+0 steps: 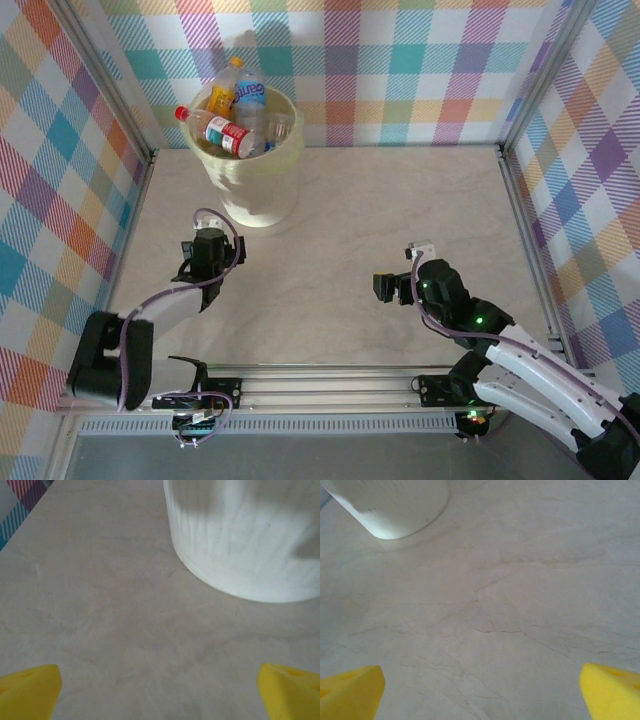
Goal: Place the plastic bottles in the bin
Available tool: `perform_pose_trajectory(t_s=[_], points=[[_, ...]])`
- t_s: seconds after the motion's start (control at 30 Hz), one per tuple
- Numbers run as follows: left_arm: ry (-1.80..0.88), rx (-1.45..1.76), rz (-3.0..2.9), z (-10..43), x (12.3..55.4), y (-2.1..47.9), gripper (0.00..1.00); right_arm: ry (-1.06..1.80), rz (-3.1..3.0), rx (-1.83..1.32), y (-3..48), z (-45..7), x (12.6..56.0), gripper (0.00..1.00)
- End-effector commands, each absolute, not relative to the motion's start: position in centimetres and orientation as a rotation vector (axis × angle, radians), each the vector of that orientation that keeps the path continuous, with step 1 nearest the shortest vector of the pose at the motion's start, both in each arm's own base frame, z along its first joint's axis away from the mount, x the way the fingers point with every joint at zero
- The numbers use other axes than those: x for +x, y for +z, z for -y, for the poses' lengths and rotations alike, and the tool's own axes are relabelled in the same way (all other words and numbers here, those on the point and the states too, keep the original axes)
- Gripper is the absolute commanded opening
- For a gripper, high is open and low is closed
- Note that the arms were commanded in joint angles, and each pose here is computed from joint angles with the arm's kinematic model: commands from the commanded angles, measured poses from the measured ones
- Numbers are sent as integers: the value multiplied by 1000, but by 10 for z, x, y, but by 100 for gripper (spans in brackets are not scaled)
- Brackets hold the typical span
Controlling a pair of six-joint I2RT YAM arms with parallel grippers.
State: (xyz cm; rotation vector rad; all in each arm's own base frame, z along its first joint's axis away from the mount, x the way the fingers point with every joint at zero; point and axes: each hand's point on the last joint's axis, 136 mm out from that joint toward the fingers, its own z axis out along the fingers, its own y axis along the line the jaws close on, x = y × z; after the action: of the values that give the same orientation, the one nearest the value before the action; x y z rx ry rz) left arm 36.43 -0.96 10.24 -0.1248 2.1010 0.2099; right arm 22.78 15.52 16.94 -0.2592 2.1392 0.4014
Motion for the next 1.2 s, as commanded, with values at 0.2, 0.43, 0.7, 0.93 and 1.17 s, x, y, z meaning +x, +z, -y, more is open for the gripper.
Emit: perform_pose_trajectory(t_s=[0.2, 0.43, 0.7, 0.93, 1.17], points=[[105, -83, -1910, 14, 386, 98, 100, 289, -2069, -169, 170, -136, 275, 100], [44, -58, -1954, 17, 393, 82, 100, 205, -2059, -42, 163, -93, 318, 100], [-48, -69, -1994, 14, 399, 79, 100, 13, -1941, -60, 158, -53, 340, 100], [-46, -68, -1995, 14, 399, 78, 100, 2, -1874, -18, 127, -32, 352, 100], [-46, -66, -1995, 14, 399, 79, 100, -33, -1782, 67, 123, -8, 368, 100]])
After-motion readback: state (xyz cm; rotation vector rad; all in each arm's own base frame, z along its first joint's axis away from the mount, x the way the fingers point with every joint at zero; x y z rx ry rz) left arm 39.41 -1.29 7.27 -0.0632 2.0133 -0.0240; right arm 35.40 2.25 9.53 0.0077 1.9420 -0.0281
